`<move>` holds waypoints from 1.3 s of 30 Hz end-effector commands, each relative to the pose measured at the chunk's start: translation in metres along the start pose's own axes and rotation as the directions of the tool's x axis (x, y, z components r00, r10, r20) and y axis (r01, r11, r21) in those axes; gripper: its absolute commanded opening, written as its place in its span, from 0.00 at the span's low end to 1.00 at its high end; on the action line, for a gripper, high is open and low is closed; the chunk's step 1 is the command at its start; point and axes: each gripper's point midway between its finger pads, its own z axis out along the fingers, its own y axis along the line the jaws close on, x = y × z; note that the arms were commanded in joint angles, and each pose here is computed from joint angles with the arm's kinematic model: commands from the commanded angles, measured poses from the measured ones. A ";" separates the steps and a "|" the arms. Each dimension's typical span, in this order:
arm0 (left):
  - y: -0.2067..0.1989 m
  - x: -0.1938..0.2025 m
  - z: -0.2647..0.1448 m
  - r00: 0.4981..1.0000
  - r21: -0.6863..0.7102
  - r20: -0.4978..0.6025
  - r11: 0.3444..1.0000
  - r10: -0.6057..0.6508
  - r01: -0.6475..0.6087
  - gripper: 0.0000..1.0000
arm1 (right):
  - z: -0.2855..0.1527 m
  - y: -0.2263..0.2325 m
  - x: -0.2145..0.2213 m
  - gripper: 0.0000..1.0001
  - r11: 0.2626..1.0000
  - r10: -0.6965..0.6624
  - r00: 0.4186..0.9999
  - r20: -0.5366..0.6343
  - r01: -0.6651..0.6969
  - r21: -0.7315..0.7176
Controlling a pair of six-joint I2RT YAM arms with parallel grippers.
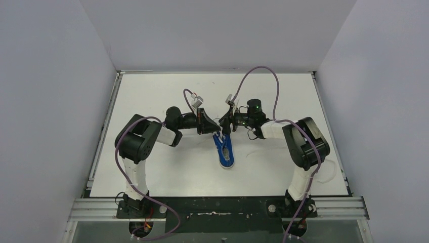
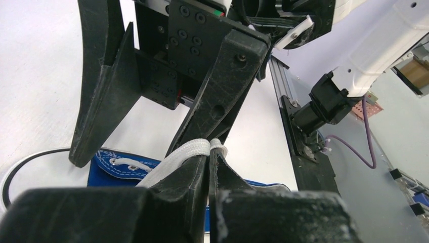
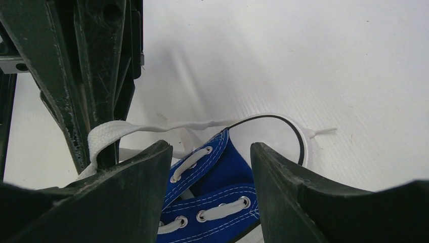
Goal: Tie the shoes
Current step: Move the shoe to the center of the board.
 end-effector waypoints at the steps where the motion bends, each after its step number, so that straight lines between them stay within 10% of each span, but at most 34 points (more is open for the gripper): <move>1: 0.004 -0.036 0.007 0.991 0.008 0.079 0.994 0.106 -0.107 0.00 | 0.013 0.027 -0.014 0.60 0.985 -0.118 0.990 0.080 0.127 -0.119; 13: 0.017 -0.063 -0.005 0.973 -0.002 0.101 0.979 0.205 -0.206 0.00 | -0.004 0.018 -0.001 0.58 0.972 -0.197 0.977 -0.081 0.184 -0.146; 25: 0.013 -0.034 0.008 0.987 0.019 0.066 0.988 0.149 -0.151 0.00 | 0.026 0.013 -0.034 0.60 0.997 -0.054 0.979 0.199 0.063 -0.041; 39: 0.016 -0.033 0.007 0.991 -0.008 0.081 0.995 0.102 -0.102 0.00 | 0.022 -0.023 -0.039 0.61 0.974 -0.142 0.956 0.256 0.089 0.206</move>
